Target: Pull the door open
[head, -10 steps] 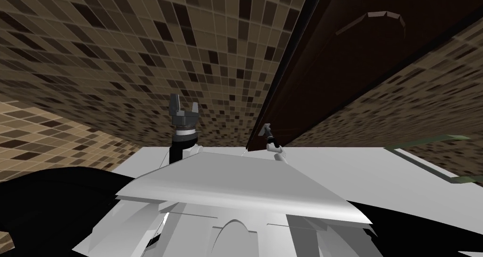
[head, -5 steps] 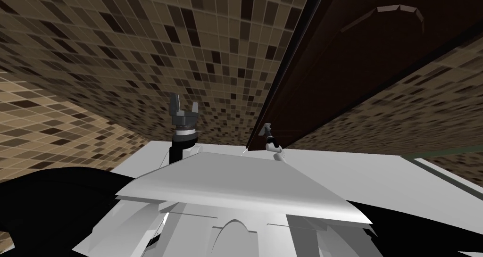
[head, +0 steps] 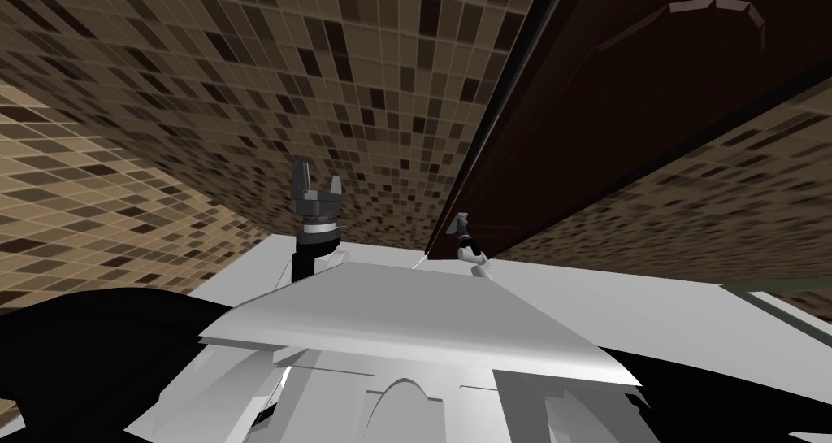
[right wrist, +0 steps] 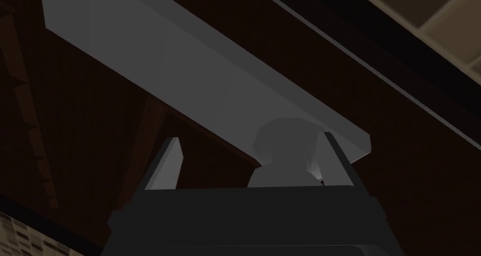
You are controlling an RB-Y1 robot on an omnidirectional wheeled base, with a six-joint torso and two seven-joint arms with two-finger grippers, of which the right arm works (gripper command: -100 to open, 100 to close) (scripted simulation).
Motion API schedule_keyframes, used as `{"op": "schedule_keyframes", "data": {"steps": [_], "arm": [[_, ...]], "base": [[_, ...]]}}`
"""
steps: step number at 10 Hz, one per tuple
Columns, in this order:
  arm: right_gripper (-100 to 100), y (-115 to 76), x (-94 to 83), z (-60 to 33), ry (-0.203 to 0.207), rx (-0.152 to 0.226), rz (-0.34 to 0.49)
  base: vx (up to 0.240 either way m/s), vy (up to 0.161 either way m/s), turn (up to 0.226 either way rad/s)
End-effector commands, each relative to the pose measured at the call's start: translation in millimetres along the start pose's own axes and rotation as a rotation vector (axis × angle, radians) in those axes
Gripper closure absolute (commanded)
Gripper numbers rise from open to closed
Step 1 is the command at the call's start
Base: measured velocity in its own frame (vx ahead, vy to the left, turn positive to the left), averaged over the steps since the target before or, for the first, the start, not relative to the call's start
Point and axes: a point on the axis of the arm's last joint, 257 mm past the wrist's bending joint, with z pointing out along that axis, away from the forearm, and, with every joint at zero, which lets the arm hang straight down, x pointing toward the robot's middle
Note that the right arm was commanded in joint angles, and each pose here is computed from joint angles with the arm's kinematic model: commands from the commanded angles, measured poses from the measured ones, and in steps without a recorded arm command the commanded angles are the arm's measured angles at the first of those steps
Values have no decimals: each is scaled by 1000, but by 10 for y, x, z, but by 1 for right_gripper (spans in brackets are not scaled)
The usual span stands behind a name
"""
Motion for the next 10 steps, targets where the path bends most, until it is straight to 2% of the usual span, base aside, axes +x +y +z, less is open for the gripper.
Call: {"op": "schedule_keyframes", "data": {"steps": [1, 2, 4, 6, 9, 10], "arm": [[100, -123, -159, -36, -26, 20, 52], [100, -111, -165, -41, -31, 15, 90], [100, -111, -165, -41, -31, 15, 99], [100, -85, -178, -54, -40, 5, 186], [100, -85, -178, -54, -40, 5, 197], [100, -72, -185, -60, -44, -1, 247]], "base": [[-44, -28, 90], [-59, -60, 144], [-46, -38, 49], [-53, -41, 114], [-30, -22, 28], [-29, -22, 78]]}}
